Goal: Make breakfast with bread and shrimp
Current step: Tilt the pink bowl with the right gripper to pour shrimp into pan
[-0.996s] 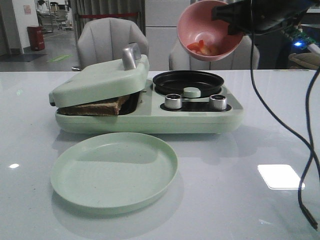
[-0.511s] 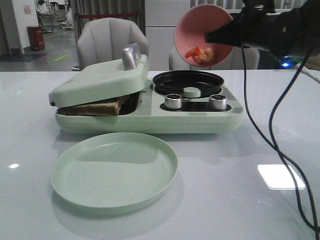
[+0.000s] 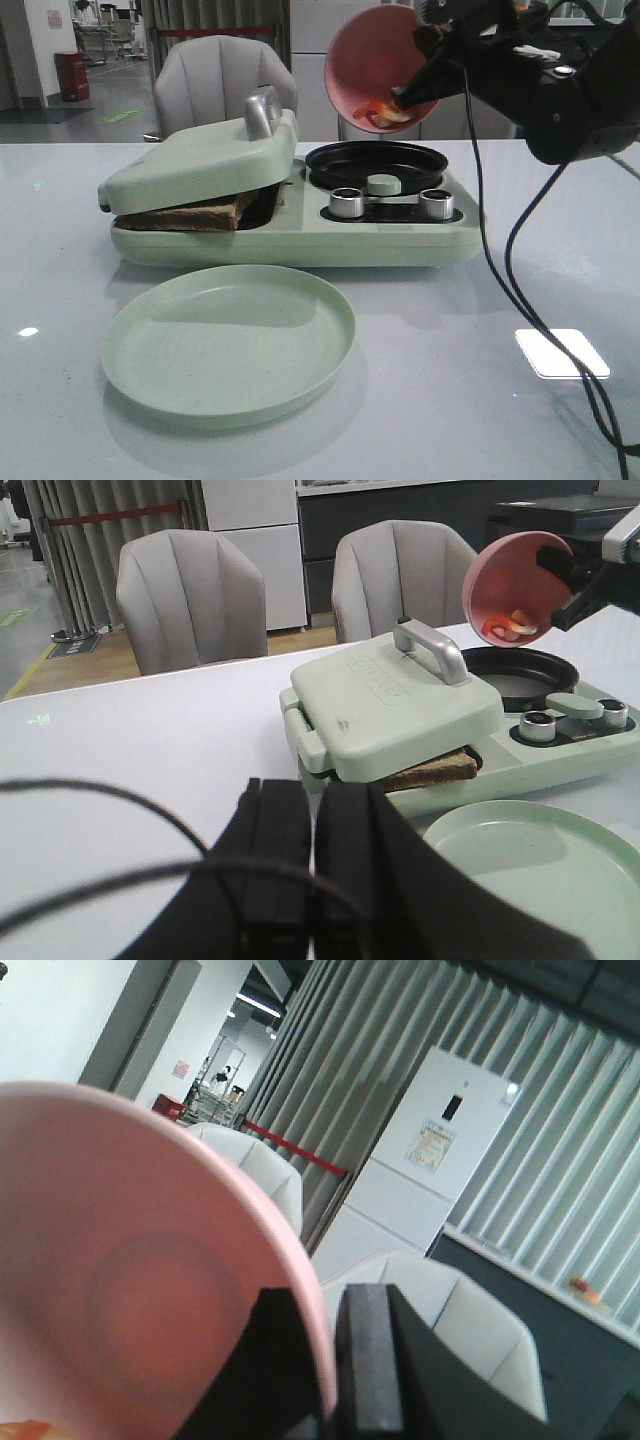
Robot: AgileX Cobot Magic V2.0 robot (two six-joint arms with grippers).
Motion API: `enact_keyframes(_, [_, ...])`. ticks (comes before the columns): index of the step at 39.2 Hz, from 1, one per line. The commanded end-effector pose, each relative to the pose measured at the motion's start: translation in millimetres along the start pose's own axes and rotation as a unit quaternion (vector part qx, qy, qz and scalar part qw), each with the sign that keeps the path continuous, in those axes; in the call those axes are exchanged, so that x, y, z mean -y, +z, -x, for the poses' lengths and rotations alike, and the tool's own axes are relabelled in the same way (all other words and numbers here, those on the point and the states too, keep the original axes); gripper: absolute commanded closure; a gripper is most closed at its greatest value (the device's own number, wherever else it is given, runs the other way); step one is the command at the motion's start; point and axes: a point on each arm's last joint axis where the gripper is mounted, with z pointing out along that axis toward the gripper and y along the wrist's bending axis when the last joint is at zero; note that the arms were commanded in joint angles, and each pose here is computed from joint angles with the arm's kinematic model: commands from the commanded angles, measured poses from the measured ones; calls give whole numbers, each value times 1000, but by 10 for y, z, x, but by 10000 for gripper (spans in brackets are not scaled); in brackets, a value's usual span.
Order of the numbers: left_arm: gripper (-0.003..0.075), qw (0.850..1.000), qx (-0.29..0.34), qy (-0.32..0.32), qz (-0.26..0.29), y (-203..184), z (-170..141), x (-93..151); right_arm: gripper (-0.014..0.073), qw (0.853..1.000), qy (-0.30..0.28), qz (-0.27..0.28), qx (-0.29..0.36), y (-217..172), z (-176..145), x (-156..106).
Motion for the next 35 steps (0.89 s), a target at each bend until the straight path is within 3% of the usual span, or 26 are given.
enact_keyframes(1, [606, 998, 56, -10, 5, -56, 152, -10, 473, 993, -60, -45, 92, 67, 323, 168])
enact_keyframes(9, [606, 998, 56, -10, 5, -56, 152, -10, 473, 979, -175, -33, 101, 35, 196, 43])
enact_keyframes(15, [606, 998, 56, -10, 5, -56, 152, -10, 473, 969, -221, -31, 110, 42, 249, 9])
enact_keyframes(25, [606, 998, 56, -10, 5, -56, 152, -10, 473, 962, -247, -34, 115, 49, 308, -10])
enact_keyframes(35, [606, 998, 56, -10, 5, -56, 152, -10, 473, 950, -270, -68, 141, 145, 551, 131])
